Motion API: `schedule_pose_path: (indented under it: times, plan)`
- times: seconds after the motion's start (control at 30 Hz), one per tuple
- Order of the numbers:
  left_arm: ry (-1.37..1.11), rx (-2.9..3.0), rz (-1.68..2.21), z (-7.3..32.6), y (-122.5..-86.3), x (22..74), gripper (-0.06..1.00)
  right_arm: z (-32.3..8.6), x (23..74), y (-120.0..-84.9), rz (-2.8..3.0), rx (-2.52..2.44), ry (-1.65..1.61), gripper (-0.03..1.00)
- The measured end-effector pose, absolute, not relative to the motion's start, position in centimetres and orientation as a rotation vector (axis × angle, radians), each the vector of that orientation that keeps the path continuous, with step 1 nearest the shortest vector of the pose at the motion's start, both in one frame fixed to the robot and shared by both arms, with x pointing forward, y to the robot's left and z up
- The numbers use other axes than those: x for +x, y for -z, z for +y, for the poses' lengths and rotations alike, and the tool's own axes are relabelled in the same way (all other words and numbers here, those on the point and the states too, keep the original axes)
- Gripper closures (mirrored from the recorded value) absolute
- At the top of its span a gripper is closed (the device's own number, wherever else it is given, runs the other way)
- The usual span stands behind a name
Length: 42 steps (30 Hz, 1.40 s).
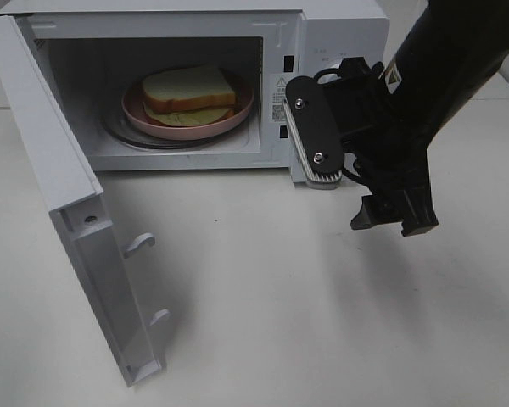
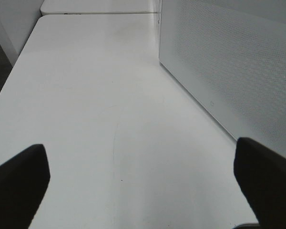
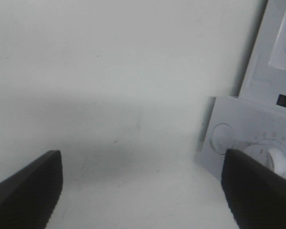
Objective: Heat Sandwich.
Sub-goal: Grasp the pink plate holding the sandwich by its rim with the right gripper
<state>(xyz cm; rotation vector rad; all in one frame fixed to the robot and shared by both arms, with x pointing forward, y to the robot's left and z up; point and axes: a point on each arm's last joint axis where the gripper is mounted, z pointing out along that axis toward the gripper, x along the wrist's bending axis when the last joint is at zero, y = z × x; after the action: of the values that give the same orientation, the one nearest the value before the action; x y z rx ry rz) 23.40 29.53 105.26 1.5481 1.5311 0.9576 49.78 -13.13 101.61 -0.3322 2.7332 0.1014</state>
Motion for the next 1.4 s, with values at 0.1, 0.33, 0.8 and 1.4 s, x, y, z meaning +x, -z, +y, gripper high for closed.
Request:
schedule_pose_path:
  times: [0.1, 0.33, 0.8, 1.4]
  plan:
    - [-0.958, 1.548, 1.531, 29.5, -105.3, 23.4, -0.05, -12.9, 50.0, -101.7, 2.696, -0.363, -0.117, 0.10]
    - [-0.958, 1.548, 1.531, 29.5, -105.3, 23.4, -0.05, -12.4, 50.6, -101.5, 2.645, -0.395, -0.149, 0.10]
    - [-0.958, 1.548, 1.531, 29.5, -105.3, 23.4, -0.05, -9.2, 53.4, -100.6, 2.609, -0.443, -0.204, 0.12]
    - [-0.958, 1.548, 1.531, 29.5, -105.3, 23.4, -0.05, -5.8, 56.2, -100.1, 2.524, -0.464, -0.292, 0.12]
